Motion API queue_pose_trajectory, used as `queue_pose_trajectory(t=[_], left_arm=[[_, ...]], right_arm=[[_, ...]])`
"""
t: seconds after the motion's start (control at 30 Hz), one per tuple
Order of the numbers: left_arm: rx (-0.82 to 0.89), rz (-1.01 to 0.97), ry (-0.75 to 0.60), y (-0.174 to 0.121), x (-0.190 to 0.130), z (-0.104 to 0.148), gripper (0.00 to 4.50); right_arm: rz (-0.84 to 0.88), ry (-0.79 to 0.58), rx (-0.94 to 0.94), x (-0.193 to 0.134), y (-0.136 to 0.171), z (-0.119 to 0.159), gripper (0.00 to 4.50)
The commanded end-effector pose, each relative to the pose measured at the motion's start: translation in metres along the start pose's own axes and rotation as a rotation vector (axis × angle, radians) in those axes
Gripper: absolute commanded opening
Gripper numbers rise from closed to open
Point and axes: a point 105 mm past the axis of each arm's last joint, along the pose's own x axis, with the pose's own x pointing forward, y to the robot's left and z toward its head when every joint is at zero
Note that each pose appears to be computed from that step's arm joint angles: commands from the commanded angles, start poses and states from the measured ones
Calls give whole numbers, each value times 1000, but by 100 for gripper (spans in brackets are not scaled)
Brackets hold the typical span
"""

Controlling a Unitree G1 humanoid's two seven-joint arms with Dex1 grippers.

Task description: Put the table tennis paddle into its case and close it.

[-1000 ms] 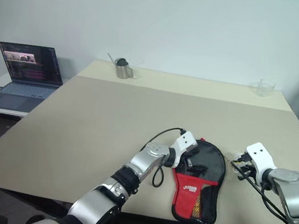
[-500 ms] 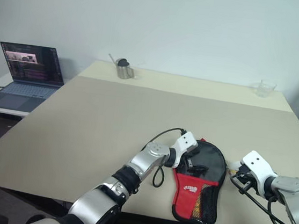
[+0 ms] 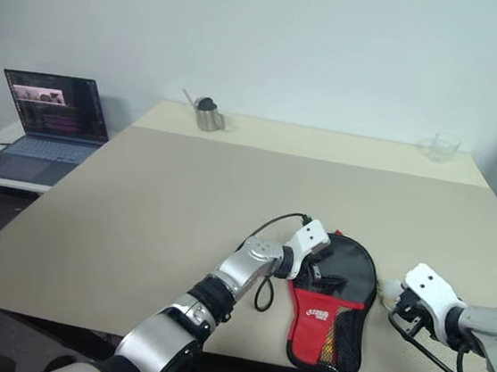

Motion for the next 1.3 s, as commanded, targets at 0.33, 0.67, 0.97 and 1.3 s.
queue_pose_trajectory(t=[0.33,0.67,0.97,1.3], left_arm=[[-20,-65,42,-17,10,-12,450],[-16,-80,44,-21,12,-12,450],[-14,-96,50,-24,13,-13,450],[-11,-105,53,-25,13,-13,450]], right_arm=[[158,23,-44,-15,35,-11,4],[237,19,-97,-25,54,-16,4],[296,-17,-144,-33,66,-17,4],[447,13,-211,-43,90,-27,4]])
